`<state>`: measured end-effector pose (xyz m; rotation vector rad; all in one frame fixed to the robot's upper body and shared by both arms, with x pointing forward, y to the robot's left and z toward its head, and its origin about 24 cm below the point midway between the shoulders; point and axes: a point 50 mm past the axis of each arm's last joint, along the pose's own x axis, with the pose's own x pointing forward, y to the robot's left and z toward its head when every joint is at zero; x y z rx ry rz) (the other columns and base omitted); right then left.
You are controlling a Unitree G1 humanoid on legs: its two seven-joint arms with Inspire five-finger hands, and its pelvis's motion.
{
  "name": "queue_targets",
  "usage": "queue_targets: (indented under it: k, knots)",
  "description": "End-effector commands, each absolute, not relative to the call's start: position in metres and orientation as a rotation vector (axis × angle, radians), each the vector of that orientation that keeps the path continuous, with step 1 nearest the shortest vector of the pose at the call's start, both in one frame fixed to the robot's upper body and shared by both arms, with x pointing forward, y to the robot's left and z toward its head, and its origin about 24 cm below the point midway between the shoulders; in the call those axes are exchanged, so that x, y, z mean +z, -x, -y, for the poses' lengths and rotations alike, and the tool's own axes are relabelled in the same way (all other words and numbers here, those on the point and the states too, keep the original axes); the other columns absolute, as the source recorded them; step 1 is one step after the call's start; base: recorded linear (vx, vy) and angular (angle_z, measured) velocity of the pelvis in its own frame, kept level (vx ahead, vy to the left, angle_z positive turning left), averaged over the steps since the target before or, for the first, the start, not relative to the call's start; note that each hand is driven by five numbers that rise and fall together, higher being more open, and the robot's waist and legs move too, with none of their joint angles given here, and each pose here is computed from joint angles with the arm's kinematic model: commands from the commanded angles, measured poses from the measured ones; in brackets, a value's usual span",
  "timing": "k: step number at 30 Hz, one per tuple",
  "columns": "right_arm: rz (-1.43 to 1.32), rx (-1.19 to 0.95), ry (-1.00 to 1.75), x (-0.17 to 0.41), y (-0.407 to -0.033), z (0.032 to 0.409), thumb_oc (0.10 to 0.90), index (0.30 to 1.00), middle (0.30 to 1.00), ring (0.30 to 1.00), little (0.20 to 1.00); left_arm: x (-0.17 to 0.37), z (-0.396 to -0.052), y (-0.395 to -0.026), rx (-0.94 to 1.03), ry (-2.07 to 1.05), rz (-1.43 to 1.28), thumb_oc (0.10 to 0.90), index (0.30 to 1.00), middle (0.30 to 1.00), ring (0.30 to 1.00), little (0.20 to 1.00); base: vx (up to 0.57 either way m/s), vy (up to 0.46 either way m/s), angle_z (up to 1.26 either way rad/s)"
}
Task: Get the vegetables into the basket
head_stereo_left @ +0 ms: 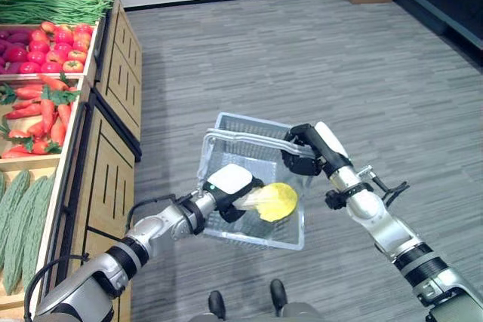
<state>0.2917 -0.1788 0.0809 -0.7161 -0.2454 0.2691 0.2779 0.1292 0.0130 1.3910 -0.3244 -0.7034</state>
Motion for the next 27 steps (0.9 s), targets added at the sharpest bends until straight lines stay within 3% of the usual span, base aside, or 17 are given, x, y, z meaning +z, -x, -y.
queue_targets:
  k: [1,6,8,18,24,27]
  knots:
    - [0.649,0.184,0.487,0.159,-0.291,0.168,0.4,0.3,0.3,0.3,0.3,0.036,-0.131,-0.299,-0.566,-1.417,0.422,0.9,1.0,1.0,1.0,1.0,0.0,0.0,0.0]
    - [0.587,0.166,0.55,0.15,-0.289,0.182,0.4,0.3,0.3,0.3,0.3,0.04,-0.135,-0.295,-0.554,-1.377,0.422,0.9,1.0,1.0,1.0,1.0,0.0,0.0,0.0]
    - [0.513,0.126,0.603,0.138,-0.287,0.201,0.4,0.3,0.3,0.3,0.3,0.043,-0.142,-0.284,-0.552,-1.212,0.368,0.9,1.0,1.0,1.0,1.0,0.0,0.0,0.0]
    - [0.243,-0.042,0.697,0.093,-0.265,0.264,0.4,0.3,0.3,0.3,0.3,0.032,-0.206,-0.242,-0.419,-0.863,0.078,0.9,1.0,1.0,1.0,1.0,0.02,0.0,0.07]
    - [-0.158,-0.257,0.795,0.022,-0.216,0.332,0.4,0.3,0.3,0.3,0.3,-0.032,-0.266,-0.185,-0.171,-0.532,-0.336,0.9,1.0,1.0,1.0,1.0,0.0,-0.005,0.1]
    - [-0.266,-0.335,0.772,0.004,-0.2,0.346,0.4,0.3,0.3,0.3,0.3,-0.055,-0.277,-0.165,-0.102,-0.497,-0.465,0.9,1.0,1.0,1.0,1.0,-0.01,-0.018,0.11]
